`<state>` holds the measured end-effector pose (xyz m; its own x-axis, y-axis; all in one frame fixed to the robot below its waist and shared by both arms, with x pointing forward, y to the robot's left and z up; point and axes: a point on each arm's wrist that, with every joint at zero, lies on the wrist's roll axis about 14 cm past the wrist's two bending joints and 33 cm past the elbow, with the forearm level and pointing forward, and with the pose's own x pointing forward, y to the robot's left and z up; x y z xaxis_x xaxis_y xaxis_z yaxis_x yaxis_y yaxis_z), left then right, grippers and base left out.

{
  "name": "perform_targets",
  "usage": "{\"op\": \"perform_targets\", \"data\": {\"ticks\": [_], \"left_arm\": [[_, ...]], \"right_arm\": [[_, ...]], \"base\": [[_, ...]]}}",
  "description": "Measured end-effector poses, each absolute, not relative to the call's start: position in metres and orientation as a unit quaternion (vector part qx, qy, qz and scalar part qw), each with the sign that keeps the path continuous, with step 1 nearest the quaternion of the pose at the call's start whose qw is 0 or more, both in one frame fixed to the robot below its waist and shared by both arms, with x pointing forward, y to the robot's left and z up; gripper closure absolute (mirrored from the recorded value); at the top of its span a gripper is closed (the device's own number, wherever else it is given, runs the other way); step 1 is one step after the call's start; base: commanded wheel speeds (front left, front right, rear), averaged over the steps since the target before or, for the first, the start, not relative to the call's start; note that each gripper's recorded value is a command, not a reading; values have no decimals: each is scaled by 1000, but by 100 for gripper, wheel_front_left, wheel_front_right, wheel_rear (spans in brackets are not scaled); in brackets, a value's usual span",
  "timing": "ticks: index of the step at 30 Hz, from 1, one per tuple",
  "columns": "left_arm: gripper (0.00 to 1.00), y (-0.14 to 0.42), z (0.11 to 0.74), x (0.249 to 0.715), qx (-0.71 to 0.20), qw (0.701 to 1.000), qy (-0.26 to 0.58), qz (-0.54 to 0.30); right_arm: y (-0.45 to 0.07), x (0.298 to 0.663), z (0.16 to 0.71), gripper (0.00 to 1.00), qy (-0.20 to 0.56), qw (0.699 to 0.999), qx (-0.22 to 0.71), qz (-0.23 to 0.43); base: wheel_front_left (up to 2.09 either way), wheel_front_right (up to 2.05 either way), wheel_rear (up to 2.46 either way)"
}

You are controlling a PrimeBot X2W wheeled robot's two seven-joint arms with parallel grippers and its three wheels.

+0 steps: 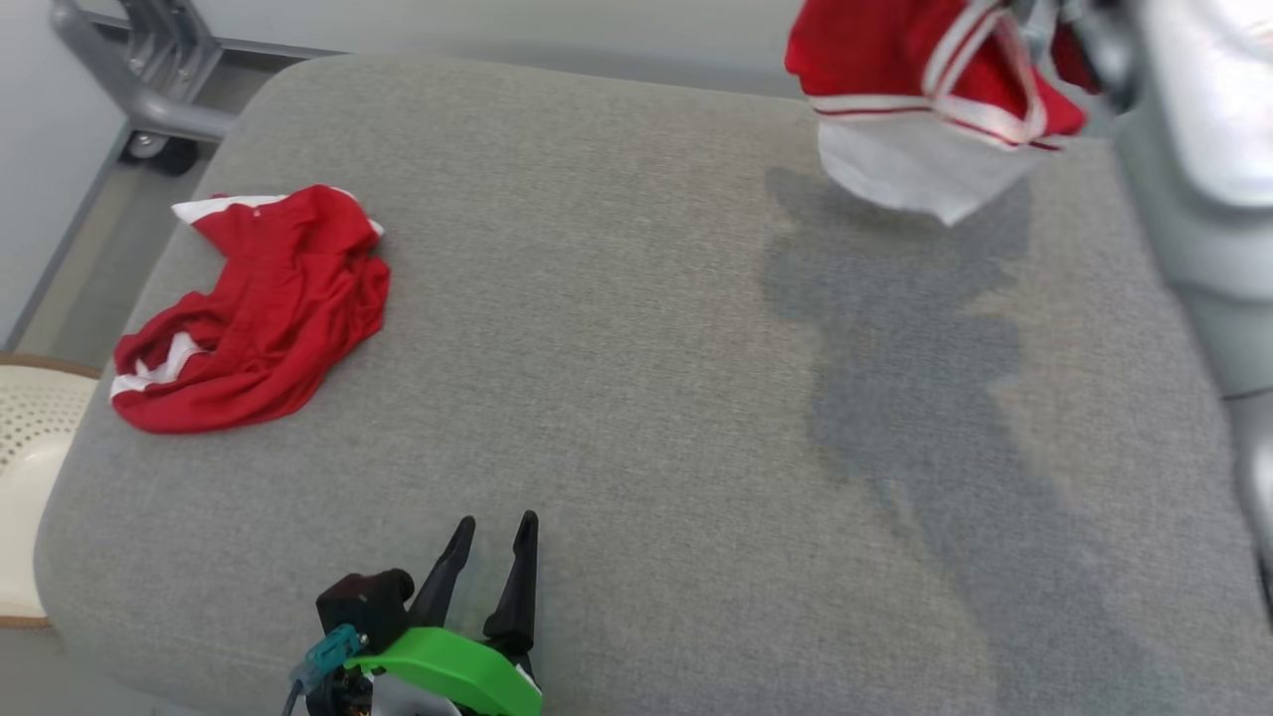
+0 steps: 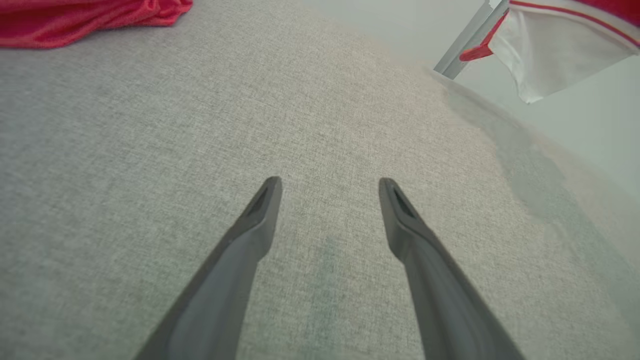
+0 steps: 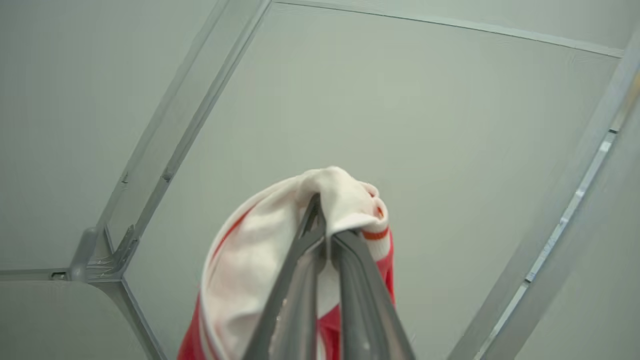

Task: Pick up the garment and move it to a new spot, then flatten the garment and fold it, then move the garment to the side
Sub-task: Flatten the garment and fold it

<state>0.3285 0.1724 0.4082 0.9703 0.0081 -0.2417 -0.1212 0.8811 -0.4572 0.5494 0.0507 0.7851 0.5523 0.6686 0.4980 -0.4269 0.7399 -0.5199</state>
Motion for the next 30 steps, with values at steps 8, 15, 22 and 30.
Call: {"op": "perform_targets", "data": {"ticks": [8, 15, 22, 30], "left_arm": [[0, 178, 407, 320, -241, 962, 117, 46], [0, 160, 403, 332, -232, 964, 128, 12], [0, 142, 401, 344, -221, 966, 135, -23], [0, 133, 407, 348, -220, 966, 129, -40]], "right_arm": [[98, 501, 638, 100, -200, 862, -148, 442], [4, 495, 528, 100, -42, 931, -66, 357], [-114, 500, 508, 100, -14, 976, -68, 205], [-204, 496, 492, 0, 21, 995, -69, 69]], "base": [[0, 0, 0], [0, 0, 0], [0, 0, 0], [0, 0, 0]]}}
